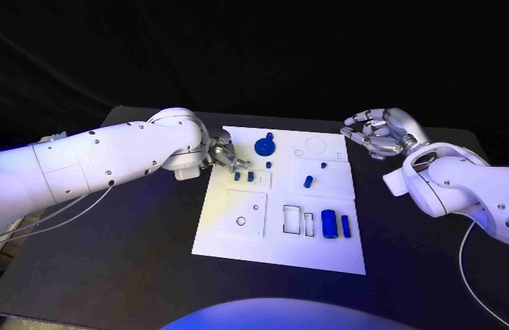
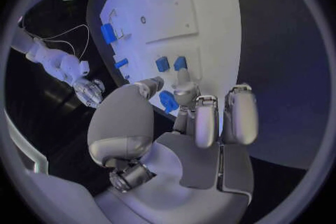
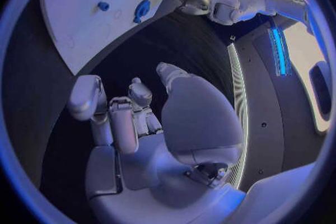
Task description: Assemble the parts on the task board
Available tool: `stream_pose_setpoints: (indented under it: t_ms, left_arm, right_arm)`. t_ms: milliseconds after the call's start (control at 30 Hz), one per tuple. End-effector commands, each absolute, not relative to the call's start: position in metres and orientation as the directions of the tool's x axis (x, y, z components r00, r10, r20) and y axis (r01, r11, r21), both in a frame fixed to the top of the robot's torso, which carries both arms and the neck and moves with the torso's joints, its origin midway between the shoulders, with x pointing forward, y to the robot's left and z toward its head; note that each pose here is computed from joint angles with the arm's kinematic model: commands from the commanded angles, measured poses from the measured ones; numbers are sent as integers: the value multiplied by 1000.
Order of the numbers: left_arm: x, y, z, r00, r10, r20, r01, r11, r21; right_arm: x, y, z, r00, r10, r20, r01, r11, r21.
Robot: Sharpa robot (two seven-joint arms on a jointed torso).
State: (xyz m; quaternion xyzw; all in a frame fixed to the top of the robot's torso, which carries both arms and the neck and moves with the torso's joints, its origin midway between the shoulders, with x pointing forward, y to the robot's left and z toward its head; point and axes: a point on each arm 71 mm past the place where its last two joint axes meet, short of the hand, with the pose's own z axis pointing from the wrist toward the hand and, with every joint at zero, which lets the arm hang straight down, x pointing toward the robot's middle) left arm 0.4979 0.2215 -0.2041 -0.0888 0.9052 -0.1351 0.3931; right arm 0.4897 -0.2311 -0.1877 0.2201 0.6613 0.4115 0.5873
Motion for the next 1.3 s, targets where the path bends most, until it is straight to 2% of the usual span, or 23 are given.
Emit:
stream_pose_setpoints:
  t_ms: [33, 233, 333, 433, 567, 767, 1000, 1300]
  left_arm:
    - [500, 219, -197, -631, -323, -705, -54, 925, -375]
    - [504, 209, -182, -554, -405, -727, 30, 864, -503]
    - [504, 197, -176, -521, -444, -729, 136, 800, -584]
    - [503, 187, -174, -490, -446, -749, 228, 764, -604]
    - [500, 174, -178, -418, -383, -824, 390, 743, -543]
    - [499, 167, -188, -342, -302, -890, 498, 744, -444]
    - [499, 158, -199, -303, -213, -929, 554, 753, -354]
    - [503, 152, -208, -293, -140, -946, 552, 783, -286]
  right_arm:
    - [489, -231, -188, -214, 773, -596, -201, 563, 802]
    - [489, -231, -188, -213, 774, -597, -201, 563, 802]
    - [489, -231, -188, -212, 775, -596, -201, 562, 802]
    - [490, -231, -188, -212, 775, -595, -201, 561, 803]
    - [490, -230, -189, -215, 775, -594, -201, 560, 803]
    - [490, -229, -189, -217, 775, -593, -201, 559, 804]
    - [490, -229, -190, -219, 775, -593, -201, 559, 805]
    - [490, -228, -190, -221, 775, -592, -202, 558, 805]
